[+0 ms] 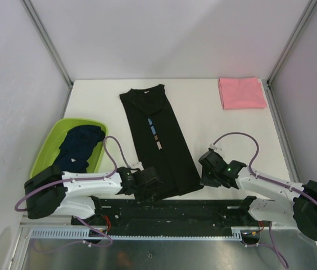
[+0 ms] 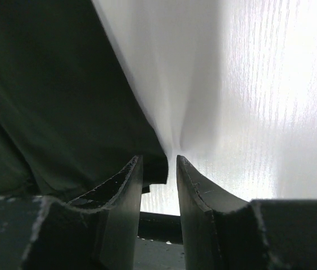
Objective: Fold and stack the t-shirts
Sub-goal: Grab the bottom of the folded rectangular tshirt with both arms
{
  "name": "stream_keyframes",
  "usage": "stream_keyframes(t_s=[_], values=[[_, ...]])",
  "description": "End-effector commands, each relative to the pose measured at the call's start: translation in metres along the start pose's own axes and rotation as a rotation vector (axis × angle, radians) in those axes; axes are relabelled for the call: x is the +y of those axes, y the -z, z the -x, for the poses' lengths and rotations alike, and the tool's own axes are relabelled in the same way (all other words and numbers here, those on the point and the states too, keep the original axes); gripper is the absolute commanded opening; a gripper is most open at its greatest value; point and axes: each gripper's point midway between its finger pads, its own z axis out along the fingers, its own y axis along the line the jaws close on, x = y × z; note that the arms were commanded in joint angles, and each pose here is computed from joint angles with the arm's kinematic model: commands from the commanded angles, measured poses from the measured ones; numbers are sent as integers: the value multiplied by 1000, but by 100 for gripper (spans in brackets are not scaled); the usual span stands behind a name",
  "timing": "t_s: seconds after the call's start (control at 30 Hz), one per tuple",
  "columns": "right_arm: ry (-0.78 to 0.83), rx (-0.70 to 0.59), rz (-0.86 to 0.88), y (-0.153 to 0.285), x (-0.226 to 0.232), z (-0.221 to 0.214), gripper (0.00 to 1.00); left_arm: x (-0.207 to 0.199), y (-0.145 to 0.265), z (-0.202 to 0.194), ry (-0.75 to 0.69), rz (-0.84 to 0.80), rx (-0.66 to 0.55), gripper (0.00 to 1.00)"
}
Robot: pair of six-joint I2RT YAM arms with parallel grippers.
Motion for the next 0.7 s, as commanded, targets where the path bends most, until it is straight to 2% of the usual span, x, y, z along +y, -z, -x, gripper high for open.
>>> stream_keyframes(t_s=[0.0, 0.67], values=[[-21, -9, -16, -7, -5, -6, 36, 14, 0, -3, -39, 49, 8, 2], [-5, 12, 28, -7, 8, -27, 37, 6, 2, -1, -68, 36, 0, 3]])
